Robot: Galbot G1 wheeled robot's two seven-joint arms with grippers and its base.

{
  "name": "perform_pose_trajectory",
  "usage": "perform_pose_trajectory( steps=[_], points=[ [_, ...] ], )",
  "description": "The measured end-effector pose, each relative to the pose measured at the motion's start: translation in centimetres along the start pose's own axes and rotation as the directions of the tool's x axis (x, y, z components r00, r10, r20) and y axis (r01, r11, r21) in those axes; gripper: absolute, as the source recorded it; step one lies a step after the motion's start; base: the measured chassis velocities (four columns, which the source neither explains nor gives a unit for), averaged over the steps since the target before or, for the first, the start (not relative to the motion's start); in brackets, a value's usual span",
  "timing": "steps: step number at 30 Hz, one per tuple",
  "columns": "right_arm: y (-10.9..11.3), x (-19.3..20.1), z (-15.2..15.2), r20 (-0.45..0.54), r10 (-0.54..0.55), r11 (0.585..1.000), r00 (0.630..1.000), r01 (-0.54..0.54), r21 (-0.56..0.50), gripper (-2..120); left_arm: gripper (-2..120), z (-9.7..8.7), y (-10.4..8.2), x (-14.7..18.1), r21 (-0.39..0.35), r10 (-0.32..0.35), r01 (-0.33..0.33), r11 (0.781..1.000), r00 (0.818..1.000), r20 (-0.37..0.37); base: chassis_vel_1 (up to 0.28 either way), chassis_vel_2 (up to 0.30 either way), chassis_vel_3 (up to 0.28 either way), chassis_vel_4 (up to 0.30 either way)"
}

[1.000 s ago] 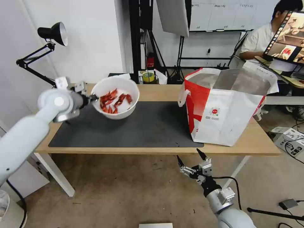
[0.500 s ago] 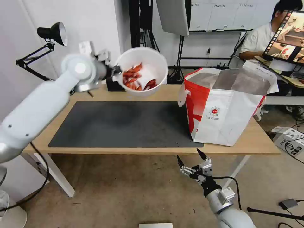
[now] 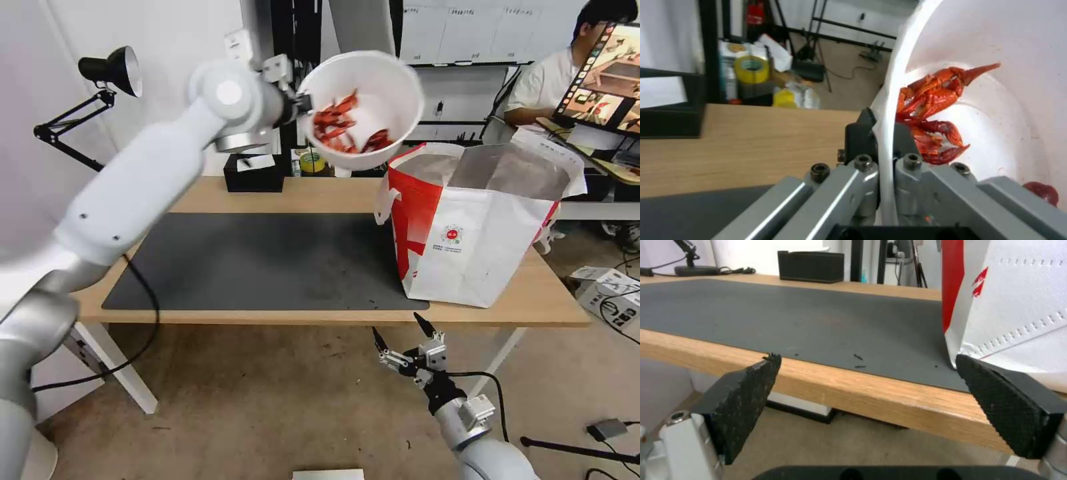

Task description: Pick up the trash from the table and place it into the takeout bag.

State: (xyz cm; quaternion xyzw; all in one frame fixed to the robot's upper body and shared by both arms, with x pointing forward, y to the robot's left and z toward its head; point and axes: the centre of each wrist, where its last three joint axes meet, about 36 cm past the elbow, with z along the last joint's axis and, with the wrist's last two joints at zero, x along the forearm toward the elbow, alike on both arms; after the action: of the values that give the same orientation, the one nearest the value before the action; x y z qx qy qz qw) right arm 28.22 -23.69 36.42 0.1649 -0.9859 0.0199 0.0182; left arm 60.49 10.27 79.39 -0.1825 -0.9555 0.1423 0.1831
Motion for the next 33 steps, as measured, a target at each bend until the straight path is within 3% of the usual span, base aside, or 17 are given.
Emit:
perform_pose_trajectory(
  steps=[2, 7, 11, 18, 33],
  points=[
    [0.0, 0.0, 0.0, 0.0, 0.0, 1.0, 1.0, 0.0, 0.0, 100, 0, 0.3, -2.0, -1.0, -0.005, 0.014, -0.014, 1.0, 1.0, -0.001, 0.0, 0.0, 0.0, 0.0],
    [0.0, 0.0, 0.0, 0.0, 0.0, 1.0, 1.0, 0.0, 0.0, 100, 0, 1.2, -4.2, -2.6, -0.017, 0.012, -0.012, 1.0, 1.0, 0.009, 0.0, 0.0, 0.0, 0.0],
    [0.0, 0.0, 0.0, 0.0, 0.0, 1.0, 1.0, 0.0, 0.0, 100, 0, 3.5, -6.1, -4.7, -0.05, -0.019, 0.022, 0.999, 0.998, 0.062, 0.0, 0.0, 0.0, 0.0],
    [0.0, 0.0, 0.0, 0.0, 0.0, 1.0, 1.0, 0.0, 0.0, 100, 0, 6.1, -7.2, -6.4, -0.073, -0.024, 0.03, 0.997, 0.996, 0.082, 0.0, 0.0, 0.0, 0.0],
    [0.0, 0.0, 0.0, 0.0, 0.0, 1.0, 1.0, 0.0, 0.0, 100, 0, 9.3, -9.6, -8.2, -0.109, -0.033, 0.048, 0.993, 0.99, 0.137, 0.0, 0.0, 0.0, 0.0]
  ],
)
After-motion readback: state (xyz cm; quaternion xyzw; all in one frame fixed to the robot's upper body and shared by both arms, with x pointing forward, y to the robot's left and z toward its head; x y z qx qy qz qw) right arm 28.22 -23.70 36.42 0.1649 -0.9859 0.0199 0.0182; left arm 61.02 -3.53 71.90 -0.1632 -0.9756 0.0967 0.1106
